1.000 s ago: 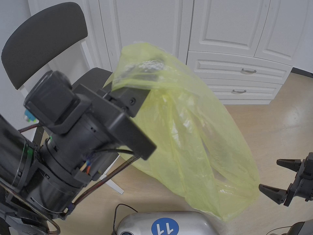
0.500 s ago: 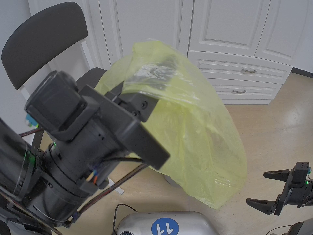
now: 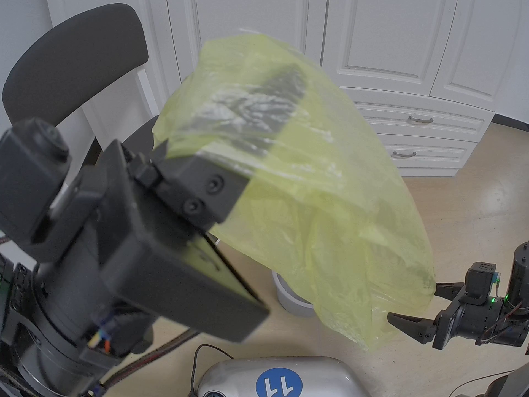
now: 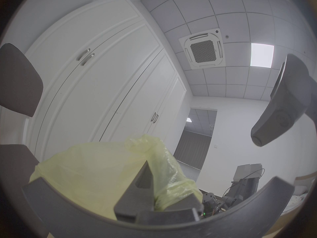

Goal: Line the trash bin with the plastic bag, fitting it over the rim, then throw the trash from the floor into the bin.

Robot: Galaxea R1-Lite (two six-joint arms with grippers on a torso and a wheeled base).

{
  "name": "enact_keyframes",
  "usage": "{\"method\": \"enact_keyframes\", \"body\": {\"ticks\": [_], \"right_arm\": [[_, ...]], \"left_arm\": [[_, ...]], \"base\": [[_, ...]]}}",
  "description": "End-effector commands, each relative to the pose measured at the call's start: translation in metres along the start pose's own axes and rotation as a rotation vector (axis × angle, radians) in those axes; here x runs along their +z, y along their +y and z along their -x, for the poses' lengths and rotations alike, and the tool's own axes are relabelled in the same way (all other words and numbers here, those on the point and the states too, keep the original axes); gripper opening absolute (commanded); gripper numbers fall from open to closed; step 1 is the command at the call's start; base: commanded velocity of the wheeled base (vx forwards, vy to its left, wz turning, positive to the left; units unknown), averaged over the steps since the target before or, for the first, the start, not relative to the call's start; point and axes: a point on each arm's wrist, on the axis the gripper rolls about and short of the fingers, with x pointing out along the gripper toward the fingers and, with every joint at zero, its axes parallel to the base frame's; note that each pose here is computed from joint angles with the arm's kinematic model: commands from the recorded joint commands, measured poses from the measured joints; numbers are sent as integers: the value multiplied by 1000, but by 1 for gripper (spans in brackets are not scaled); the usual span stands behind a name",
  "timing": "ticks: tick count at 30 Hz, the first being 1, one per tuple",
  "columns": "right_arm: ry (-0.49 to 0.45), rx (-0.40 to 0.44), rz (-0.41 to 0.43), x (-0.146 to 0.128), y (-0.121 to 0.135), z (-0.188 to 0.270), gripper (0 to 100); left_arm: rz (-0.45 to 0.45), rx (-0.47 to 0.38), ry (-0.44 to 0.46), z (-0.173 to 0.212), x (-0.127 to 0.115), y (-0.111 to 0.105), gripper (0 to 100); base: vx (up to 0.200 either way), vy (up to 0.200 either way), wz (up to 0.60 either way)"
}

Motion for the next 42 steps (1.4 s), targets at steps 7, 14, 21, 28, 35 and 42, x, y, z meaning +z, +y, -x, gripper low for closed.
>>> {"method": "enact_keyframes", "body": {"ticks": [7,14,21,28,35,42], "right_arm": [[-127,-21,-97,18,0,-4,100],[-111,-16,-127,16,0,-7,100],[-98,-21,-129,15,-1,-9,100],[-94,-26,-133,15,-1,-11,0],[-117,-19,-163,20,0,-10,0],[-240,0,-160,33,2,12,0]], "left_arm": [[5,-4,-19,4,8,0,0],[6,-4,-31,4,11,0,0],[9,-5,-46,5,16,0,0],[9,-7,-41,6,15,0,0],[21,-14,-20,6,11,-3,0],[11,40,74,10,-12,13,0]], "base": [[0,0,0],[0,0,0],[0,0,0],[0,0,0],[0,0,0],[0,0,0]]}}
